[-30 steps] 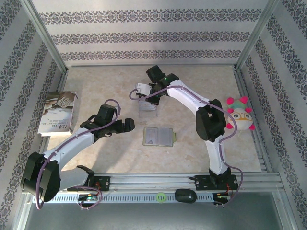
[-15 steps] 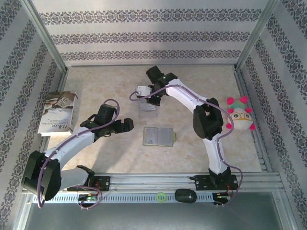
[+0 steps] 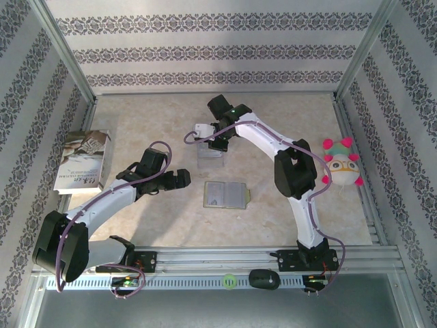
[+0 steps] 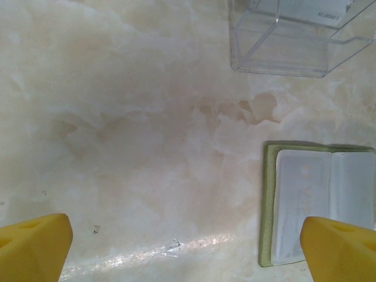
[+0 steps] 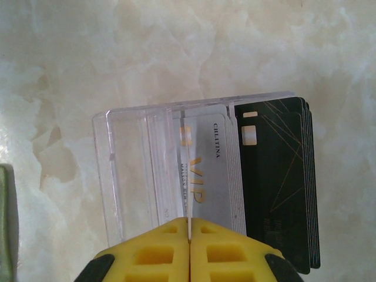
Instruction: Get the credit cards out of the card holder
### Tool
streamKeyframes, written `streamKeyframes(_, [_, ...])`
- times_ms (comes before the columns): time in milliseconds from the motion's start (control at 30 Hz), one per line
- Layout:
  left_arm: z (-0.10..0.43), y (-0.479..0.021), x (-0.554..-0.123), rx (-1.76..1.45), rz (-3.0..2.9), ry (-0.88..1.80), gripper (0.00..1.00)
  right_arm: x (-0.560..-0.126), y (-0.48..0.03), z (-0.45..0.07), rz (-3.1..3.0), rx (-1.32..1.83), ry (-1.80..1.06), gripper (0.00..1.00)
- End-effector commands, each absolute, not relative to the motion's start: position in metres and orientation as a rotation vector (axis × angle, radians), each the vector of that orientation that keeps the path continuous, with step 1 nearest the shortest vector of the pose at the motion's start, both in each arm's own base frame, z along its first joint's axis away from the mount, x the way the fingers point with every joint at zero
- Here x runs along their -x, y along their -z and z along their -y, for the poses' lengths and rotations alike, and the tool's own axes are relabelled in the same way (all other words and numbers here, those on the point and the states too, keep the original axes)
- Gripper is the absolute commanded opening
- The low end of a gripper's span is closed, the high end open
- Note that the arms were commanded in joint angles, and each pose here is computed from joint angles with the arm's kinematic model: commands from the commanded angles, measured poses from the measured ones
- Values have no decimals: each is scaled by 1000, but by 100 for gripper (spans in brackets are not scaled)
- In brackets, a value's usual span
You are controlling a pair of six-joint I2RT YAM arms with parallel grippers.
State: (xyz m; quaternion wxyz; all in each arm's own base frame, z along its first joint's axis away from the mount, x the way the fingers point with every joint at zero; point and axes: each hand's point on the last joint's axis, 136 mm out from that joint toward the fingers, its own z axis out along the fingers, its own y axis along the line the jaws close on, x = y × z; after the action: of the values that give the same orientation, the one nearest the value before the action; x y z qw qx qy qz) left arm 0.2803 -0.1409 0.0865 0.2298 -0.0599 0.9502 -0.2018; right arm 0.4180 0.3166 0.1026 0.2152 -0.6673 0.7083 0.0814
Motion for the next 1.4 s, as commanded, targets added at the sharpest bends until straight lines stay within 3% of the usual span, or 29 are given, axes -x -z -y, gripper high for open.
streamKeyframes(0, [136, -98, -285, 159, -2587, 543, 100, -425, -104, -335, -1938, 1806, -259, 13])
streamKeyframes(200, [137, -99, -282, 158, -2580, 561, 100, -435, -115, -347, -1922, 1723, -225, 30])
streamKeyframes(400, [132, -107, -281, 196, -2518, 568, 100, -430, -175, -362, -1825, 1497, -295, 34])
streamKeyframes(567, [123, -115, -283, 255, -2434, 552, 100, -415, -216, -365, -1937, 1109, -473, 40])
streamKeyframes(667, [120, -117, -282, 274, -2403, 562, 100, -397, -203, -356, -2096, 887, -530, 42])
streamKeyframes(867, [112, -114, -276, 290, -2375, 567, 100, -327, -125, -325, -2477, 705, -491, 43])
streamKeyframes(1033, [110, -107, -270, 295, -2383, 570, 100, -259, -70, -329, -2614, 901, -364, 42])
streamKeyframes(1367, [115, -92, -261, 316, -2415, 632, 98, -238, -42, -333, -2614, 1076, -144, 43])
